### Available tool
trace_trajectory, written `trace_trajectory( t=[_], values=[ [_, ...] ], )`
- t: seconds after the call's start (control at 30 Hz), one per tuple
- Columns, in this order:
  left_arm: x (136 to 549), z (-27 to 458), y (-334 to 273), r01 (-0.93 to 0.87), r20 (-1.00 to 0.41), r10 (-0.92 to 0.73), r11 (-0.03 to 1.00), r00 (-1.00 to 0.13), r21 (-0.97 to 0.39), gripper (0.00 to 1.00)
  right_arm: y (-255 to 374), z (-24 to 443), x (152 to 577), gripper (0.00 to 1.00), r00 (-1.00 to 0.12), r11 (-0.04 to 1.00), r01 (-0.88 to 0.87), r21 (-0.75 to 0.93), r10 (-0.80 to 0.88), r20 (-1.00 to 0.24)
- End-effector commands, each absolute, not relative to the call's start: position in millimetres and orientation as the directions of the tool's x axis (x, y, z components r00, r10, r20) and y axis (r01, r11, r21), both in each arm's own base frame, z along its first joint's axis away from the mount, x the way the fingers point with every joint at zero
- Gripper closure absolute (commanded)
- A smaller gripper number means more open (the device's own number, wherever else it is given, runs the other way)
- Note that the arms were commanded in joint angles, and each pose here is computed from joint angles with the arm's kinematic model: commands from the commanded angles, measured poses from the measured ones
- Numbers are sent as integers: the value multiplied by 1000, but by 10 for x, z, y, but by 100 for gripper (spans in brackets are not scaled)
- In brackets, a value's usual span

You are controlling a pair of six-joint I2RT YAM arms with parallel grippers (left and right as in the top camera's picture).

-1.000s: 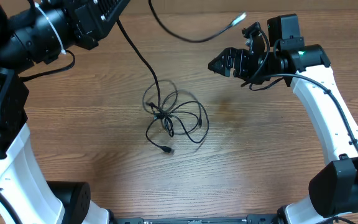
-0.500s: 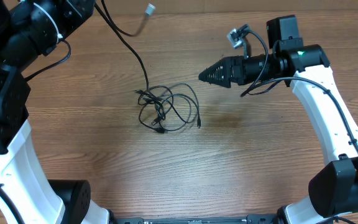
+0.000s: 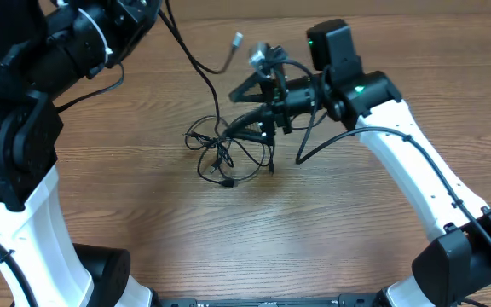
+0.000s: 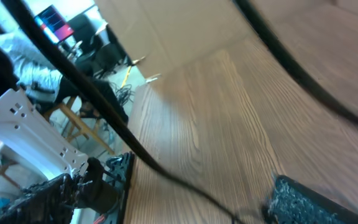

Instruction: Untangle cables

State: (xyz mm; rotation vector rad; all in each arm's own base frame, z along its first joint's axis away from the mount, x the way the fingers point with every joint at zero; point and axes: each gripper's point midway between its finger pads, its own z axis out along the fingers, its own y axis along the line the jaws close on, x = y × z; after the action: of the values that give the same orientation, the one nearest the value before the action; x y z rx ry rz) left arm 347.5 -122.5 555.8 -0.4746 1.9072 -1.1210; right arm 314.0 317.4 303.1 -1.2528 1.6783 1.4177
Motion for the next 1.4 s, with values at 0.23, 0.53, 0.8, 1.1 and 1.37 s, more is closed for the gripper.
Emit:
trace_trajectory(
  t=[0.23, 0.53, 0.8, 1.1, 1.37],
  values=[
    [3533, 5499, -1180, 36, -442, -706, 510, -554, -859, 96, 3549, 3038, 3148, 16, -369, 89, -929, 359, -296, -881],
    [3626, 5148, -966, -81, -511, -679, 639, -527, -765, 92, 3319, 3132, 3514, 96, -539, 328, -824, 462, -204, -817],
    [3652, 4697, -807, -189, -552, -598, 759, -581, -622, 51, 2896, 4122, 3715, 96, -462, 431, -799, 420, 9, -887],
    [3682, 4208, -947, -175, -480, -466, 827, -743, -534, 18, 2532, 5495, 3482, 96, -333, 322, -835, 446, 350, -875],
    [3720, 4040, -1378, 92, -465, -217, 825, -858, -557, 16, 2409, 6166, 3154, 96, -298, 144, -893, 426, 520, -800]
  ],
)
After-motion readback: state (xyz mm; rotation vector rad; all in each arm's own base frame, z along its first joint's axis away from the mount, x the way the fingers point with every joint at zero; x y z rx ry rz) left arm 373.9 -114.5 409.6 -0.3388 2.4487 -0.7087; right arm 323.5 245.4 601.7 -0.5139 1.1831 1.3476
